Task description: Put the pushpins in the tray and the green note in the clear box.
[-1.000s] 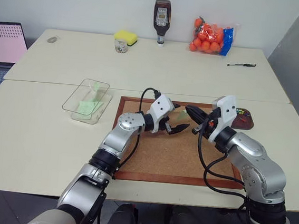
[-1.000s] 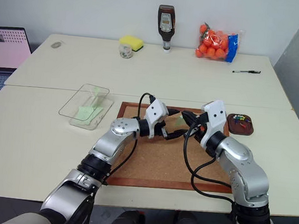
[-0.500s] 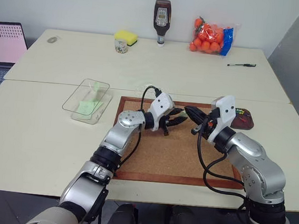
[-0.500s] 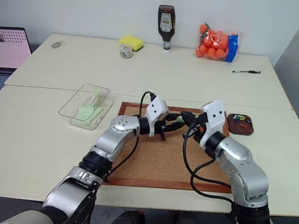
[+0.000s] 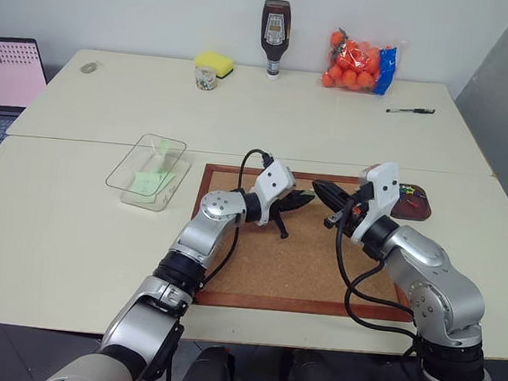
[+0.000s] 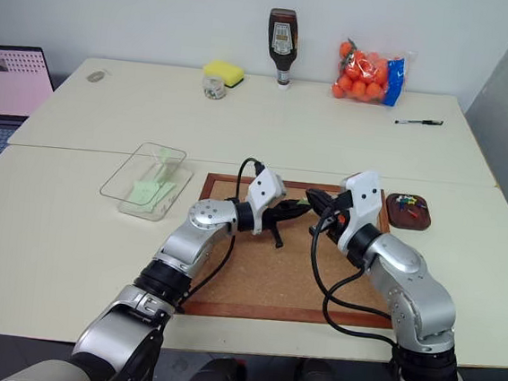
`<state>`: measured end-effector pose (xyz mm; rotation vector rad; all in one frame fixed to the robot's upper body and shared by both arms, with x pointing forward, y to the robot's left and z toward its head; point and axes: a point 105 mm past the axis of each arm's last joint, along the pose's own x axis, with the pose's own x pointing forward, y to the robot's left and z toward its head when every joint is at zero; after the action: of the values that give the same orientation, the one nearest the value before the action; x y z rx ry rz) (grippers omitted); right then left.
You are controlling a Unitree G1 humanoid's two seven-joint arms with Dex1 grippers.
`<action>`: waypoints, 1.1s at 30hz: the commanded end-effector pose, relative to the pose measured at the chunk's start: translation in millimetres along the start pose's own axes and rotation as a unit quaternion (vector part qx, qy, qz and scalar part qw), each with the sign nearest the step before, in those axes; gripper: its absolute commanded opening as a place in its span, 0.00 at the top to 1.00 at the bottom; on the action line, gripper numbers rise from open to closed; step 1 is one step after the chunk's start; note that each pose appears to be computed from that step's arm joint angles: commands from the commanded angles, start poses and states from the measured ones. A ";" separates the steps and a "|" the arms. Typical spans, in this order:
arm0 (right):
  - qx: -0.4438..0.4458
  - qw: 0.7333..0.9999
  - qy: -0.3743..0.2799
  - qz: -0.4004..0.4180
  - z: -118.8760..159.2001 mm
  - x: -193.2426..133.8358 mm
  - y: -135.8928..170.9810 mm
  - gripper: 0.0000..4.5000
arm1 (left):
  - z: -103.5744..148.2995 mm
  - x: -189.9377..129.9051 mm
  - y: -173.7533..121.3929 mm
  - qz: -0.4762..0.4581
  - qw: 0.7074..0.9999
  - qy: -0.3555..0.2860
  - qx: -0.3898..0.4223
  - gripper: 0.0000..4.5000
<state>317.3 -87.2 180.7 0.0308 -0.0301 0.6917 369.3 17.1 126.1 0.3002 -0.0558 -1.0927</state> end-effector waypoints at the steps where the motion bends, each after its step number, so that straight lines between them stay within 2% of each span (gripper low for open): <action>1: 0.001 0.998 -0.060 -0.005 31.0 -3.3 1.1 1.00 | 5.6 -1.6 1.7 0.000 0.999 -0.002 0.033 0.99; 10: 0.013 0.997 -0.077 -0.028 39.3 -8.6 -7.9 1.00 | -1.9 -8.3 7.1 0.016 0.998 0.016 0.051 0.99; 15: -0.028 0.991 -0.048 -0.125 31.3 -33.5 -52.5 1.00 | 7.3 -16.3 13.6 0.034 0.998 0.004 0.056 0.99; 20: -0.076 0.967 0.009 -0.242 2.7 -56.1 -113.0 1.00 | 14.3 -21.6 11.2 0.036 0.998 -0.002 0.060 0.99; 28: -0.100 0.943 0.070 -0.309 -34.6 -64.1 -166.7 1.00 | 15.0 -29.1 11.0 0.050 0.997 0.004 0.059 0.99; 33: -0.089 0.943 0.072 -0.313 -40.4 -59.9 -179.5 1.00 | 14.4 -32.3 11.9 0.057 0.997 0.008 0.059 0.99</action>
<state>381.8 -257.2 118.5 -0.1747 0.1178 0.0543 363.4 47.0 133.9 0.4090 -0.0757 -0.9901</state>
